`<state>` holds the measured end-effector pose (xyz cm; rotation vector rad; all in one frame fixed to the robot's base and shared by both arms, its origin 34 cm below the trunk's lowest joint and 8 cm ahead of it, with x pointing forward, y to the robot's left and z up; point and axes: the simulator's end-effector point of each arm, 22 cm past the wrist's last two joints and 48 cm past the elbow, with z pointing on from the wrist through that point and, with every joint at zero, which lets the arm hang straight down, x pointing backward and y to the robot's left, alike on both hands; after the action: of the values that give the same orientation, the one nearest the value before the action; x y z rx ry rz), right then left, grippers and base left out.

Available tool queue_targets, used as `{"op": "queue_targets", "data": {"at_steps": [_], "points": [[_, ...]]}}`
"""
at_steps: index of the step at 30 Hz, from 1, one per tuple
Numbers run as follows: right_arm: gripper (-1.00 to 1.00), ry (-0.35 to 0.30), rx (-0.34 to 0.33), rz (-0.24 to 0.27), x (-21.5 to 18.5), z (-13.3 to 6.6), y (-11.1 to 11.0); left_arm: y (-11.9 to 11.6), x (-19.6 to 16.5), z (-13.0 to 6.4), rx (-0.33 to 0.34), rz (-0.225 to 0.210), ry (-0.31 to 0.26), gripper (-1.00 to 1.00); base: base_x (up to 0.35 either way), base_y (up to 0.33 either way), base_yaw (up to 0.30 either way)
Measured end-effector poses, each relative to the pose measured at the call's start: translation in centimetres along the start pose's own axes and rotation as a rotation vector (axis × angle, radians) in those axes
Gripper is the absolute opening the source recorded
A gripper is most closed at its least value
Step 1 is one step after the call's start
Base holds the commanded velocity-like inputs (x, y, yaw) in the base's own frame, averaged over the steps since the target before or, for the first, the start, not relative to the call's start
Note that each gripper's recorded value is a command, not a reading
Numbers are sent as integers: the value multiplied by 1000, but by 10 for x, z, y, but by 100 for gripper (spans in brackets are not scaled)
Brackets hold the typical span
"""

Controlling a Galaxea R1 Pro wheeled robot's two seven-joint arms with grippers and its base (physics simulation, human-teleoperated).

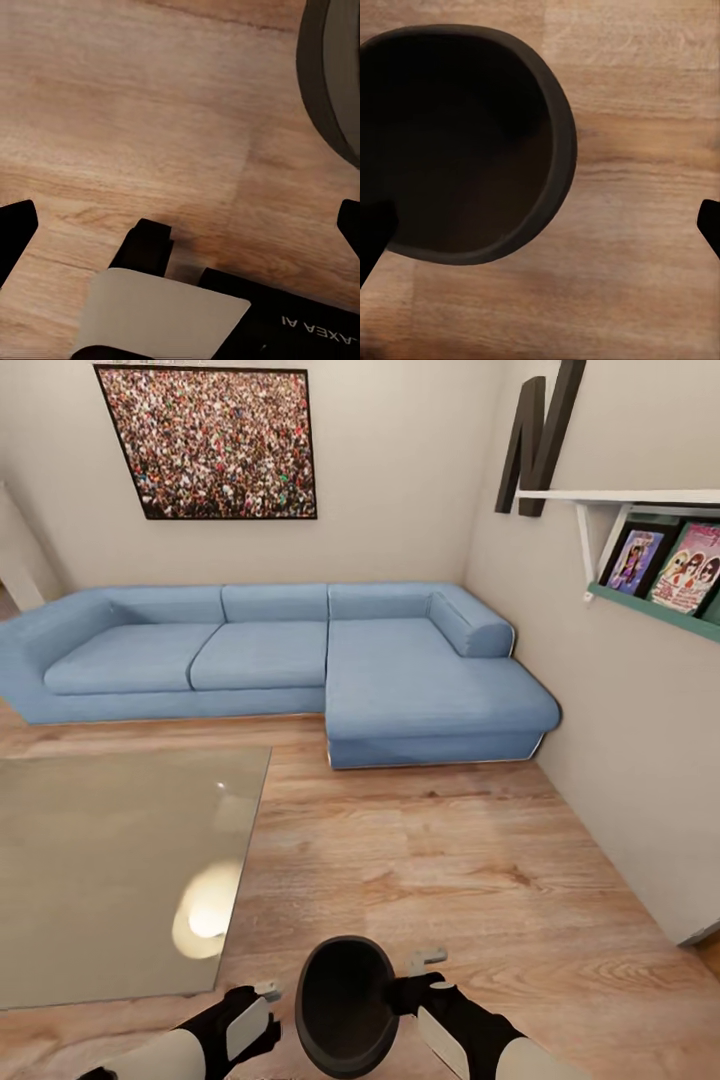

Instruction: Place each of the two pumpkins and all three candles from the living room inside a cabinet in the living room (use any cabinet), then make sure every cabinet is closed, and position the cauldron so it is next to a table in the living room.

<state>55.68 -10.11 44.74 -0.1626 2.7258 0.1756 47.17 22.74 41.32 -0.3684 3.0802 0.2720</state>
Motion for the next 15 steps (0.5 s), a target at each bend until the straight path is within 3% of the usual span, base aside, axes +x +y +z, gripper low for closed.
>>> {"op": "queue_targets", "data": {"at_steps": [7, 10, 12, 13, 14, 15], "points": [[100, 1, 1, 0, -6, -11, 0, -7, 1, -15, 13, 6, 0, 100, 0, 0, 284], [100, 2, 4, 1, -8, -16, -1, -37, -12, -33, 66, 19, -26, 100, 0, 0, 284], [100, 2, 4, 1, -10, -19, 0, -83, -46, -66, 170, 34, -102, 100, 0, 0, 285], [100, 2, 3, 1, -11, -21, 1, -95, -75, -94, 151, 58, -141, 100, 0, 0, 285], [100, 1, 3, 1, -12, -22, 1, -140, -114, -150, 247, 76, -242, 100, 0, 0, 285], [100, 0, 3, 2, -13, -24, 1, -154, -130, -180, 267, 86, -284, 100, 0, 0, 285]]}}
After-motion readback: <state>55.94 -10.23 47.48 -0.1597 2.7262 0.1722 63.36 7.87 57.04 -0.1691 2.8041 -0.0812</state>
